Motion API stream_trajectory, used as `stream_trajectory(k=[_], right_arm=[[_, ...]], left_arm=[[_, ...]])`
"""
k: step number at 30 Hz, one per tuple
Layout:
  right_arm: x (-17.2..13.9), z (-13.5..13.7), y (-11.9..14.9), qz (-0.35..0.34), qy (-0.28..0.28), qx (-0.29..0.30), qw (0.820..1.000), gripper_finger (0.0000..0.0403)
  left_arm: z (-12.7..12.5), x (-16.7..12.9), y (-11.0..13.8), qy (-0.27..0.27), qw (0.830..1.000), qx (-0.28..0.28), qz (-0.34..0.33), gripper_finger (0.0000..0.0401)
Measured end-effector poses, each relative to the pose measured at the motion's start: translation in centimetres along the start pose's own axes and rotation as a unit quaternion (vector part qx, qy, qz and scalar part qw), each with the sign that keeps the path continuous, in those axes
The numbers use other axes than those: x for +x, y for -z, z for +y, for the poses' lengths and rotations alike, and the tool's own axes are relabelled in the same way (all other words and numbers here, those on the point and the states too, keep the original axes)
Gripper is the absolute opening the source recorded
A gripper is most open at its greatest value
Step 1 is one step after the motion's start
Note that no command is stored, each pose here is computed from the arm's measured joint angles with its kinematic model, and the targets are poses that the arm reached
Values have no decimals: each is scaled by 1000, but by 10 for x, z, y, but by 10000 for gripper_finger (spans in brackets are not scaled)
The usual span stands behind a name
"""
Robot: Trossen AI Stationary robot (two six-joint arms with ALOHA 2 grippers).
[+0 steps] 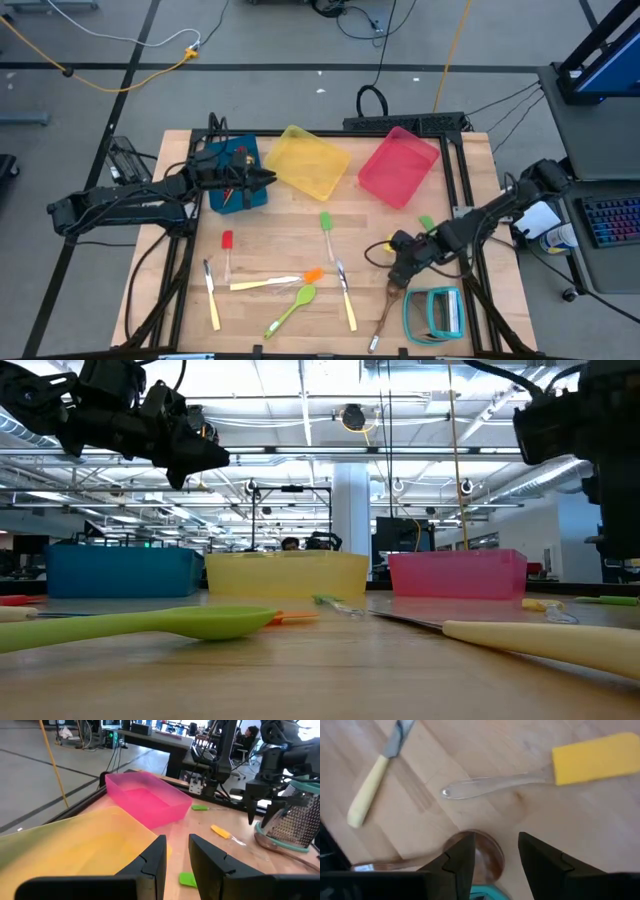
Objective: Pick & Place Kitchen Items
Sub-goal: Put the wooden serving spoon into the blue bin
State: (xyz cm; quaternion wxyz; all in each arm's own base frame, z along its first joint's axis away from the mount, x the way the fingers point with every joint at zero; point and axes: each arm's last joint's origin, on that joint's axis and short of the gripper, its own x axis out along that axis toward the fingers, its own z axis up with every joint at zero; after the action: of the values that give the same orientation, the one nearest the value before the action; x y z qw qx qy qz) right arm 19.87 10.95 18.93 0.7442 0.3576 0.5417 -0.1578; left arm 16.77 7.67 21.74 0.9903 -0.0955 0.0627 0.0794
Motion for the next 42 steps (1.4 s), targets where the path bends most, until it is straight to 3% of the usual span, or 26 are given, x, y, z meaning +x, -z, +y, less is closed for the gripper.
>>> stream_trajectory(k=[9, 16, 23, 29, 34, 42], right_arm=[[12, -5, 22, -9, 11, -19, 1000, 143], [38, -18, 42, -13, -80, 1, 997, 143], [47, -33, 47, -15, -85, -1, 996, 143], [48, -31, 47, -20, -96, -39, 994, 140], [48, -31, 46, -35, -92, -70, 993, 107], [48, -31, 45, -47, -90, -118, 988, 9]], left_arm=[[0, 0, -1, 1, 1000, 19, -6, 86], [-1, 0, -4, 2, 999, 36, -19, 85], [0, 0, -4, 2, 999, 41, -19, 86], [0, 0, -3, 2, 999, 27, -18, 86], [0, 0, -3, 2, 1000, 16, -16, 86], [0, 0, -3, 2, 1000, 13, -16, 86]])
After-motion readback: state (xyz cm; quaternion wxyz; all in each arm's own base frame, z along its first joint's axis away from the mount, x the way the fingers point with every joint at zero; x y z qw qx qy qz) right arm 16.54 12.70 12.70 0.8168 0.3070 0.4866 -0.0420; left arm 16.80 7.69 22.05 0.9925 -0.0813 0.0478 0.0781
